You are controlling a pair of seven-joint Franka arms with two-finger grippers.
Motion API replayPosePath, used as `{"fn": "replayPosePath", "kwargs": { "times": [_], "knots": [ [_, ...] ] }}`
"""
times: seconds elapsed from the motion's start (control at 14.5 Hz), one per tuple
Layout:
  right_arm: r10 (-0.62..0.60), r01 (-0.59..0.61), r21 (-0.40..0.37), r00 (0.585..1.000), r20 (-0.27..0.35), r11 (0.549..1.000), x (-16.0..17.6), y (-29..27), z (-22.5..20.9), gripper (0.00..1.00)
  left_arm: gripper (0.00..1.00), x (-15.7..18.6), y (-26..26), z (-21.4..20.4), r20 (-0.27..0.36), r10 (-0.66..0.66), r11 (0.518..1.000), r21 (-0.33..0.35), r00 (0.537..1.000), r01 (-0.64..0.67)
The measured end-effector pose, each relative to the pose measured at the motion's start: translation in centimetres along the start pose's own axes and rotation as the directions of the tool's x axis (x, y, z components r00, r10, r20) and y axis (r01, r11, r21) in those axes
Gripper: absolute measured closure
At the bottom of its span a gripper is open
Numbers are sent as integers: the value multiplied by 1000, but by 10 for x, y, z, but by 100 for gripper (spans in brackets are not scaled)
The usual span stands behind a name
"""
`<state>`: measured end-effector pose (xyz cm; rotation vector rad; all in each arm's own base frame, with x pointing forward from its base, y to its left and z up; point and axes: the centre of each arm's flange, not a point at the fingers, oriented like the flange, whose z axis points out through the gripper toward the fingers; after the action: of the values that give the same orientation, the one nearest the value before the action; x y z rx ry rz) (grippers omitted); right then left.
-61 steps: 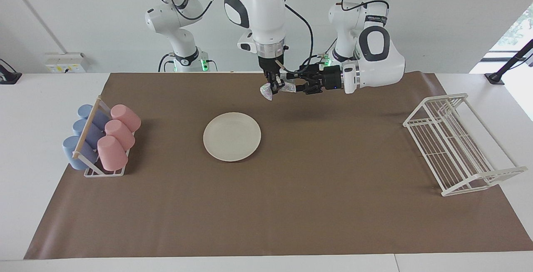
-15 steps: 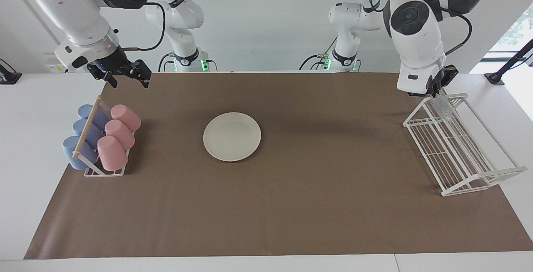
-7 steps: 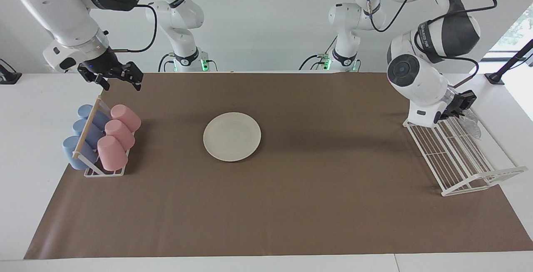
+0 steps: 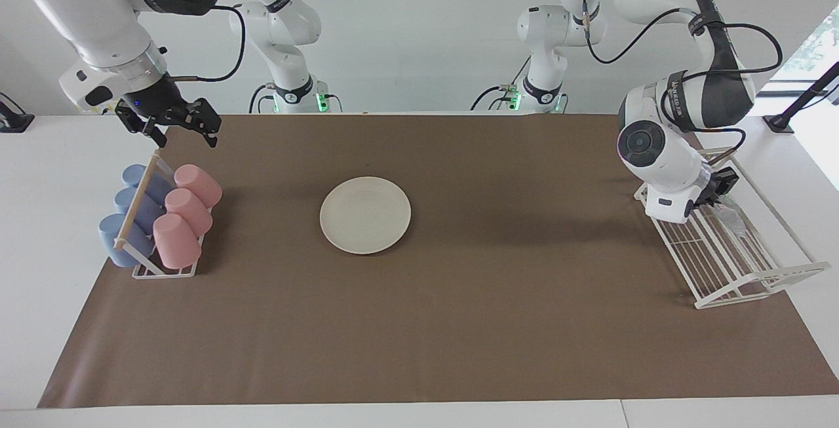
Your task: Wipe plate with sponge
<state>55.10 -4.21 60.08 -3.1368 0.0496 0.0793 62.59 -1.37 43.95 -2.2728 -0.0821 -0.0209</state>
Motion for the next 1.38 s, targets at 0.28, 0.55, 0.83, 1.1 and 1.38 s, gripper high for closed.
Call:
{"fn": "replayPosePath", "kwargs": {
  "times": [0.28, 0.55, 0.83, 1.1, 1.38],
  "knots": [
    [-6, 6, 0, 1000, -1, 1000, 0, -4, 0, 0, 95, 2, 4, 4, -19, -33, 999, -42, 999, 32],
    [-8, 8, 0, 1000, -1, 1000, 0, -4, 0, 0, 69, 4, 6, 15, -29, -69, 993, -97, 997, 66],
    [-10, 10, 0, 1000, -1, 1000, 0, -6, 0, 0, 34, 5, 5, 18, -22, -91, 989, -118, 996, 88],
    [-31, 31, -1, 1000, -1, 1000, 1, -17, 0, 0, 13, 5, 6, 16, -26, -111, 986, -125, 993, 107],
    [-18, 18, -1, 1000, -2, 1000, 0, -21, -1, 0, 0, 10, -6, -2, -4, -172, 962, -214, 985, 167]
  ]
}}
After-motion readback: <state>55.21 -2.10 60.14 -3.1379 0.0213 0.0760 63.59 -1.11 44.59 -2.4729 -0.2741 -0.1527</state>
